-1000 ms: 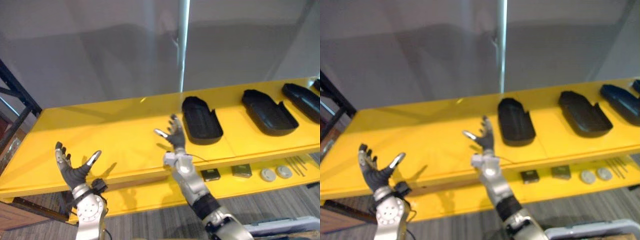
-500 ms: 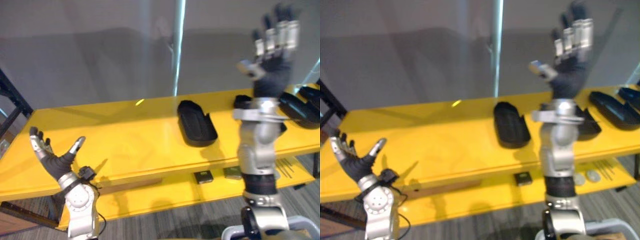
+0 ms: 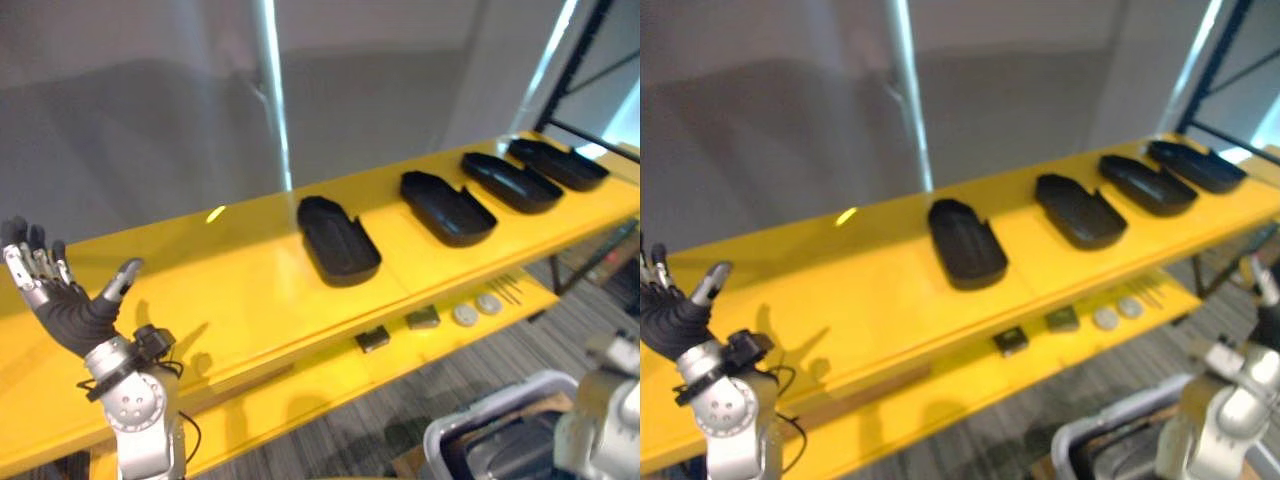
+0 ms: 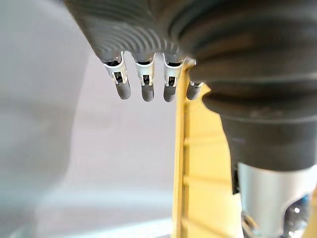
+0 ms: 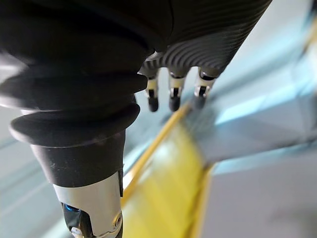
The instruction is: Walk over and take plastic housings, then place them on the shelf
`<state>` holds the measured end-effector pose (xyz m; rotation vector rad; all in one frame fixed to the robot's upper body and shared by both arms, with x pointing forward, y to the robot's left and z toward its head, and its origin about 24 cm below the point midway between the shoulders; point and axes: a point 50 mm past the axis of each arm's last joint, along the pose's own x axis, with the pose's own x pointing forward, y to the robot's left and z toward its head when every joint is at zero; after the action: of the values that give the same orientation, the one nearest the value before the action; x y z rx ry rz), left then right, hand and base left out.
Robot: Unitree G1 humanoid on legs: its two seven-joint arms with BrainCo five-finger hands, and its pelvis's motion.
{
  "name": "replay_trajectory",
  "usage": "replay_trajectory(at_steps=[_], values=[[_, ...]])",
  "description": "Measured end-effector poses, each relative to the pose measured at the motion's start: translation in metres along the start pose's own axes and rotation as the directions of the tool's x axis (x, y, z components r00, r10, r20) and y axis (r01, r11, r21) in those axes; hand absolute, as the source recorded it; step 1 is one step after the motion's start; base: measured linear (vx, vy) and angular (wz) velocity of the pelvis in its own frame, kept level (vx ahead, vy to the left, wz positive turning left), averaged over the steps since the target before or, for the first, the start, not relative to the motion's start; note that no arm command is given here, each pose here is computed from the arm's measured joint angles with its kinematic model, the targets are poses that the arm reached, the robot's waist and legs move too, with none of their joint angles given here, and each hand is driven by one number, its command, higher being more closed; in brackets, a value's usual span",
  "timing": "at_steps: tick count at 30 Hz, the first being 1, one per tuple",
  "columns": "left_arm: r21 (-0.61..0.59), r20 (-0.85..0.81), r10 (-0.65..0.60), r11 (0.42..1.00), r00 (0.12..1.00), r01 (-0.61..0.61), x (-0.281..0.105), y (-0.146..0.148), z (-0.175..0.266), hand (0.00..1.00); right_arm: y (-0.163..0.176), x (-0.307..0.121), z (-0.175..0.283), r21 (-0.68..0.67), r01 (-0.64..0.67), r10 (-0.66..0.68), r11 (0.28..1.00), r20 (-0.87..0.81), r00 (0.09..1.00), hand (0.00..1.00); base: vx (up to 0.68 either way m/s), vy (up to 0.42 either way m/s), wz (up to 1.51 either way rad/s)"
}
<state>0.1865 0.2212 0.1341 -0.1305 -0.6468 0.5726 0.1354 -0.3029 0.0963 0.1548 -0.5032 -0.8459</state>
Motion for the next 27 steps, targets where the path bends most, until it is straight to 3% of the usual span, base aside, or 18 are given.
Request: replay_trajectory(at_steps=[4, 8, 12, 21, 25, 27], values=[[-0.143, -0.05, -0.206, 0.97, 0.977, 0.197, -0.01, -0.032, -0.005, 0.0, -0.013, -0.011, -0.002, -0.065, 0.068, -0.07, 0.996, -0.037, 0.997, 0.0, -0.04, 0.02, -0.47], [-0.263, -0.049, -0.395, 0.891, 0.918, 0.369, -0.021, -0.072, -0.005, 0.0, -0.011, -0.018, -0.009, -0.078, 0.054, -0.061, 0.996, -0.092, 0.994, 0.0, -0.01, 0.008, -0.5], [-0.289, -0.034, -0.537, 0.813, 0.843, 0.505, -0.025, -0.099, -0.008, 0.0, -0.003, -0.024, -0.013, -0.091, 0.007, -0.018, 0.996, -0.12, 0.993, 0.0, 0.01, 0.011, -0.61], [-0.328, 0.007, -0.648, 0.718, 0.762, 0.613, -0.031, -0.134, -0.004, 0.0, 0.003, -0.029, -0.016, -0.121, -0.042, 0.024, 0.992, -0.14, 0.99, 0.0, -0.01, 0.014, -0.27], [-0.324, -0.027, -0.661, 0.716, 0.75, 0.619, -0.034, -0.135, -0.008, 0.0, 0.011, -0.031, -0.018, -0.107, -0.095, 0.078, 0.99, -0.156, 0.985, 0.0, -0.04, -0.019, -0.16], [-0.268, -0.054, -0.635, 0.752, 0.77, 0.602, -0.032, -0.128, -0.012, 0.0, 0.023, -0.025, -0.017, -0.09, -0.169, 0.155, 0.982, -0.138, 0.978, 0.0, -0.07, -0.029, -0.74]])
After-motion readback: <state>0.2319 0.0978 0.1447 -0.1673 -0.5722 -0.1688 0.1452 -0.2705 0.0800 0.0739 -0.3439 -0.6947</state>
